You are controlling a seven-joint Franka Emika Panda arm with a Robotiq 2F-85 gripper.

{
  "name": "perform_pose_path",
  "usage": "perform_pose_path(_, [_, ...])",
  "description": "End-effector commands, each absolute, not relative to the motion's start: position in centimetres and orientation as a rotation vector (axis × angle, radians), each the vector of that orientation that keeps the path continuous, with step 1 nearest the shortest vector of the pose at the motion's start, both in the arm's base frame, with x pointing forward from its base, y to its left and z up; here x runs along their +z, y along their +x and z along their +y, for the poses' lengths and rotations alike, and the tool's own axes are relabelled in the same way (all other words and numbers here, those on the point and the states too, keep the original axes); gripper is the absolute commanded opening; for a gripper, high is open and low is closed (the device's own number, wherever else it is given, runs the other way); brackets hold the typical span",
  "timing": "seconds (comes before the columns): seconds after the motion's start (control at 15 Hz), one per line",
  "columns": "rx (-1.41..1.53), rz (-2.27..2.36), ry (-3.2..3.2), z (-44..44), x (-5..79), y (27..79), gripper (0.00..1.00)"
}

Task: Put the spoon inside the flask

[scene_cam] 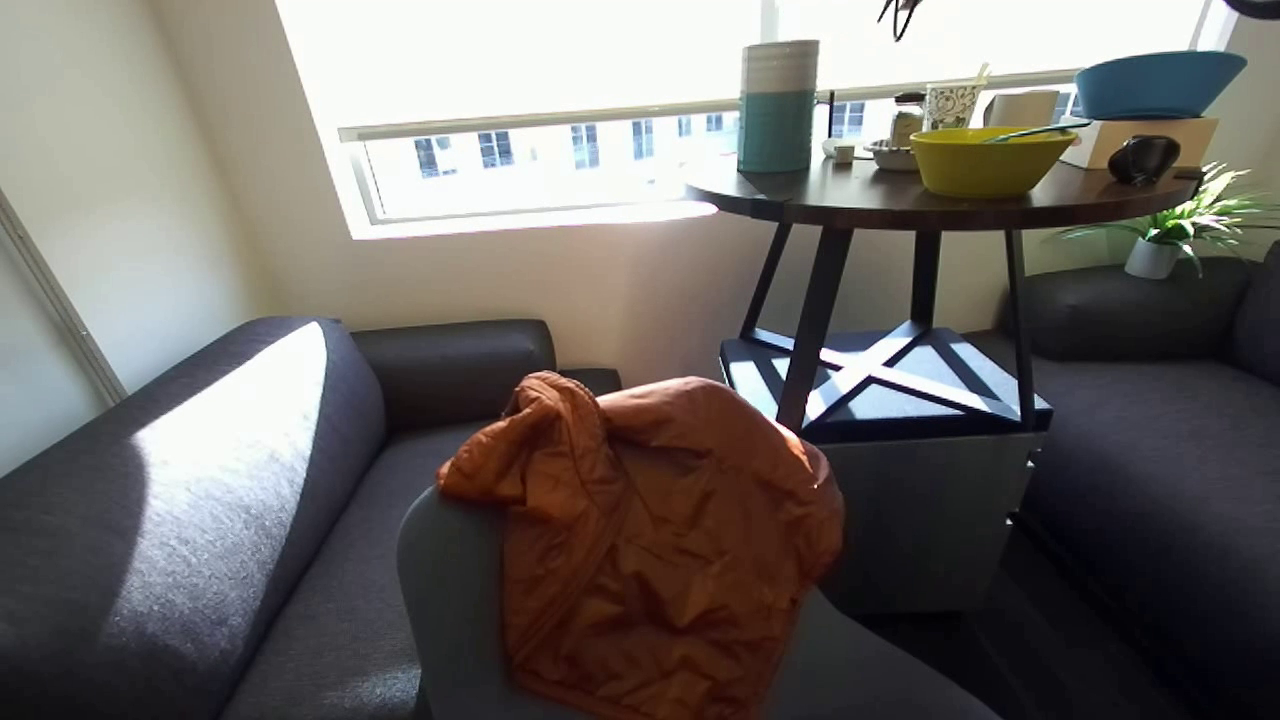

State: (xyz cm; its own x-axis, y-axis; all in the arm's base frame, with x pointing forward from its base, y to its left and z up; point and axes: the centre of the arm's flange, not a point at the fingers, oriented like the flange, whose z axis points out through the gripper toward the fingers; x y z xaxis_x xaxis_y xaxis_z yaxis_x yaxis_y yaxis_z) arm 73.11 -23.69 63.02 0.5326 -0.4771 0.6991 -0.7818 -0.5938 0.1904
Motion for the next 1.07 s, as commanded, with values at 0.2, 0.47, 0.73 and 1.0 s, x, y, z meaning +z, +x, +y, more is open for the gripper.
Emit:
perform_pose_path(0.2, [0.817,-0.645,2.126,-23.0,72.2,71.1,0.01])
perform_pose_path(0.47, [0.721,-0.421,2.080,-21.4,72.7,70.4,0.01])
perform_pose_path(0.73, [0.637,-0.218,2.025,-20.8,72.4,70.8,0.02])
perform_pose_path(1.0, [0.566,-0.089,1.904,-20.8,71.7,71.5,0.01])
